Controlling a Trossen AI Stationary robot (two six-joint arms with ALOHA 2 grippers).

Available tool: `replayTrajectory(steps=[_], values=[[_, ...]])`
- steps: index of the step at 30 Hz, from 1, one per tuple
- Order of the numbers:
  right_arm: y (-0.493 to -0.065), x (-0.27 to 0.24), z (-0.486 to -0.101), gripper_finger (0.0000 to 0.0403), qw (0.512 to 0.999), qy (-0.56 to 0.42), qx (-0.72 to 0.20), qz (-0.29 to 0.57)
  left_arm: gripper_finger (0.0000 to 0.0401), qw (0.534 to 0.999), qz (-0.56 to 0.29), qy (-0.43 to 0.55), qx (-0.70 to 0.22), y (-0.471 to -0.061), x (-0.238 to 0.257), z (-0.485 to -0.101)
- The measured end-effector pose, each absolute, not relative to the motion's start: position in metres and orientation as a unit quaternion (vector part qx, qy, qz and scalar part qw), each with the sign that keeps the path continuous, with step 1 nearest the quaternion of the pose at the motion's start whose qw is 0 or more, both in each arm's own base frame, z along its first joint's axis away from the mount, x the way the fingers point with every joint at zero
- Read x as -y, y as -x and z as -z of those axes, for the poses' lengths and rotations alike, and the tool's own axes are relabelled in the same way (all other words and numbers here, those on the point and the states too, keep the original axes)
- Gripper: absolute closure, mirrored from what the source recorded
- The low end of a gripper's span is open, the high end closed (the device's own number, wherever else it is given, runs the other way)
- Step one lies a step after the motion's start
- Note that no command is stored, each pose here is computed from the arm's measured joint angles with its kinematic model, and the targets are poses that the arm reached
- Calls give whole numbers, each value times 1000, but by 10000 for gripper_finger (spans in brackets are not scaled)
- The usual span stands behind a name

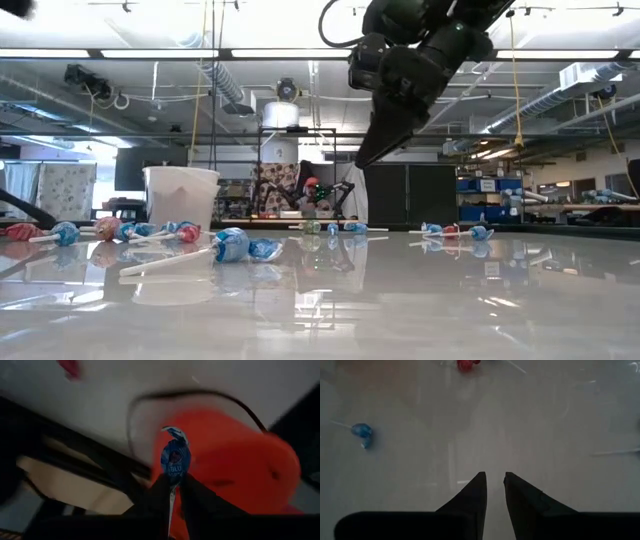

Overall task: Sort candy by brand, put in halloween buckets
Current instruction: Put the blue sucker into the left orange bucket, then put the left small red sucker into the left orange bucket

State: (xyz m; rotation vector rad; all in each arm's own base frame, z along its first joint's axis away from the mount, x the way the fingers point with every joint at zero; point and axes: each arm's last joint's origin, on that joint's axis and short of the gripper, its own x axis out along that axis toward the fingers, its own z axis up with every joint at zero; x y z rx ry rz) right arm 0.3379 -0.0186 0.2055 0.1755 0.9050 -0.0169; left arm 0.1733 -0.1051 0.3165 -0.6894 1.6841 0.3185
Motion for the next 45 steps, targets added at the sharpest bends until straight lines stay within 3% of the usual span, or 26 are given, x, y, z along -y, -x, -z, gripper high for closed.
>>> replayTrajectory(steps=[7,11,21,26,37,45], values=[[-338,19,-205,321,895,-87,-437,10,355,617,-56,332,-712,-152,168,-318],[-339,19,-206,321,896,-97,-432,14,350,617,-63,323,-715,-147,179,-306],[-339,18,-206,321,897,-96,-430,14,265,617,-76,282,-731,-145,176,-284],[-339,18,-206,321,897,-96,-430,14,231,633,-122,260,-719,-152,157,-285],[-339,20,-206,321,898,-93,-430,15,229,710,-221,204,-637,-170,109,-336],[-339,20,-206,321,898,-93,-430,15,229,676,-306,189,-644,-186,74,-285]])
